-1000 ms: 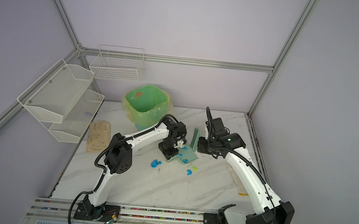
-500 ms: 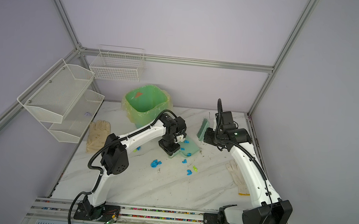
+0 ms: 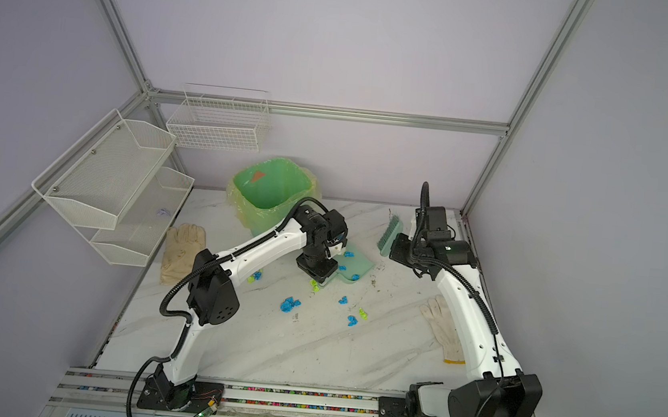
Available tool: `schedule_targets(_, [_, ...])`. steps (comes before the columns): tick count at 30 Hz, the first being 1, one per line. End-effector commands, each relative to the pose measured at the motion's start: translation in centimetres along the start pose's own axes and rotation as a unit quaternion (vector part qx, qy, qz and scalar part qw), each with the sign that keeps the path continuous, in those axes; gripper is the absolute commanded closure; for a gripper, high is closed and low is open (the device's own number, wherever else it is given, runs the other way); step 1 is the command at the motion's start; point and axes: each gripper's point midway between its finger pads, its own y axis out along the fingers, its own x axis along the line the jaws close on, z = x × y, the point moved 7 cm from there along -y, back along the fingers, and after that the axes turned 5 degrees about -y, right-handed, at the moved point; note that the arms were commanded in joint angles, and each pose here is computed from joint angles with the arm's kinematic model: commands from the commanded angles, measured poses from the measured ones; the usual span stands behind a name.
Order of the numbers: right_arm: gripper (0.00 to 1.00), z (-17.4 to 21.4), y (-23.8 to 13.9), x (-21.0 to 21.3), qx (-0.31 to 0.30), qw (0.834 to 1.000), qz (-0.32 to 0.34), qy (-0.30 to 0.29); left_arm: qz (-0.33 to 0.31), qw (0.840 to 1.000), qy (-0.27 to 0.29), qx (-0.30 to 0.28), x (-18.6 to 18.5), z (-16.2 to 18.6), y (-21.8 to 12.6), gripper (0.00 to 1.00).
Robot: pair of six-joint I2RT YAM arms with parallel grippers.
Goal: Sweep away the paper scraps from the table
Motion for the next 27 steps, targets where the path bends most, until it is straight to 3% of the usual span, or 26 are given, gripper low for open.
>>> schedule_targets(1, [1.0,-0.7,-0.9,-0.8,-0.034,0.999,0.016,0.01,0.052,0.997,-0.014,-0.063,-1.1,-0.6,-4.8,1.0])
schedule_targets(11, [1.0,0.1,-0.5,-2.4,-0.054,0.998,0.027,0.03,0.07,0.992,-0.039,-0.097,-1.3,-0.3,-7.5,1.0])
schedule_targets(16, [1.0,0.2,-0.9,-2.8,-0.062,0.997,0.033,0.025,0.12,0.985,-0.034,-0.115,-2.3,-0.4,-9.0,1.0])
schedule_targets(27, [1.0,0.7,-2.1,-3.0,-0.073,0.997,0.035,0.021,0.13,0.972,-0.064,-0.187,-1.3,-1.1,-13.3,1.0])
